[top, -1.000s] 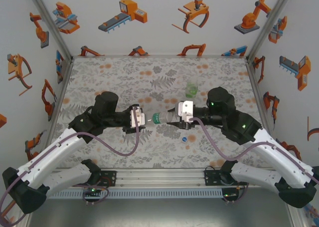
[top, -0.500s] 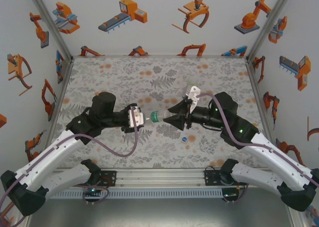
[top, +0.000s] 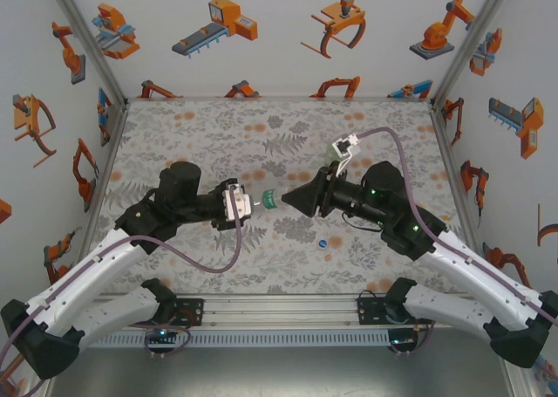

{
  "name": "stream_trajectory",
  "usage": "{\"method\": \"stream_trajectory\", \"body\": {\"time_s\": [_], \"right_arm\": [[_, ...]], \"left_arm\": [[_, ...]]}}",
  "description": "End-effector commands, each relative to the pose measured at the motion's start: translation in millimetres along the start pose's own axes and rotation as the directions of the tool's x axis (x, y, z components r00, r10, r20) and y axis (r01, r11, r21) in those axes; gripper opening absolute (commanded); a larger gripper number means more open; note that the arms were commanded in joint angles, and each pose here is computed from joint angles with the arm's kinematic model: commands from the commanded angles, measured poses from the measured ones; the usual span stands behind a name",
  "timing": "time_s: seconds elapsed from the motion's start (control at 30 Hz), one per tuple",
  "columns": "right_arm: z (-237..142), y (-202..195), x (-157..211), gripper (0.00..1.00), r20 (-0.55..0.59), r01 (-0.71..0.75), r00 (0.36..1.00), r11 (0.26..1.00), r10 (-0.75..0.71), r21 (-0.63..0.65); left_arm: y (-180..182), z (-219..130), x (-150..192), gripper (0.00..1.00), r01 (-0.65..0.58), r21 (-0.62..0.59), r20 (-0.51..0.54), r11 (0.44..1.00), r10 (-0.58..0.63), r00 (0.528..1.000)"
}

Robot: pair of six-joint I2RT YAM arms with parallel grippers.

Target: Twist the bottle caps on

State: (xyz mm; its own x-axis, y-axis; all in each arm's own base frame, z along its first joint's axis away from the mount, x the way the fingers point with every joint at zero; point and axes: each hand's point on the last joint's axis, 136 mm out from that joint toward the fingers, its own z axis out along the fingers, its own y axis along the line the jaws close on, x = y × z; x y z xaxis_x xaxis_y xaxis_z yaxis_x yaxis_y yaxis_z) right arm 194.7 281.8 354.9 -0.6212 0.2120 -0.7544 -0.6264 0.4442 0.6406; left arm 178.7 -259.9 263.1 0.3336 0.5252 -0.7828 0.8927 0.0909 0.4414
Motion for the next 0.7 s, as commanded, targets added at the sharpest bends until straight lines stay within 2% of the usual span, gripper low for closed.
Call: {"method": "stream_trajectory", "body": {"time_s": [0.0,0.1,0.23,0.3,0.37,0.43,0.53,0.67], "right_arm": [[18,-22,3,0.00,0.031,-0.264,0.964,0.961,0.262,0.079],[25,-28,10,0.00,0.023,-0.418,0.908,0.903,0.418,0.103],[25,-34,14,0.00,0.030,-0.482,0.875,0.866,0.483,0.131],[25,-30,12,0.20,0.023,-0.469,0.882,0.875,0.470,0.121],[25,-21,7,0.51,0.008,-0.431,0.902,0.899,0.432,0.083],[19,-12,1,0.67,-0.004,-0.360,0.933,0.930,0.361,0.077],[1,-5,-12,0.74,0.000,-0.225,0.974,0.967,0.227,0.118],[-25,10,-34,0.75,0.055,-0.013,0.998,0.994,0.007,0.106]], "left_arm": [[-3,-5,-32,0.00,-0.067,0.020,0.139,0.998,0.063,0.988],[-2,-4,-32,0.00,-0.065,0.017,0.134,0.998,0.062,0.989],[4,-2,-28,0.00,-0.053,-0.010,0.106,0.999,0.054,0.993],[5,-2,-28,0.00,-0.048,-0.015,0.101,0.999,0.049,0.994],[4,-1,-27,0.00,-0.047,-0.011,0.101,0.999,0.048,0.994],[4,0,-27,0.00,-0.047,-0.007,0.101,0.999,0.047,0.994],[3,0,-27,0.00,-0.050,-0.005,0.101,0.999,0.051,0.994],[1,-1,-27,0.00,-0.056,0.004,0.105,0.998,0.055,0.993]]}}
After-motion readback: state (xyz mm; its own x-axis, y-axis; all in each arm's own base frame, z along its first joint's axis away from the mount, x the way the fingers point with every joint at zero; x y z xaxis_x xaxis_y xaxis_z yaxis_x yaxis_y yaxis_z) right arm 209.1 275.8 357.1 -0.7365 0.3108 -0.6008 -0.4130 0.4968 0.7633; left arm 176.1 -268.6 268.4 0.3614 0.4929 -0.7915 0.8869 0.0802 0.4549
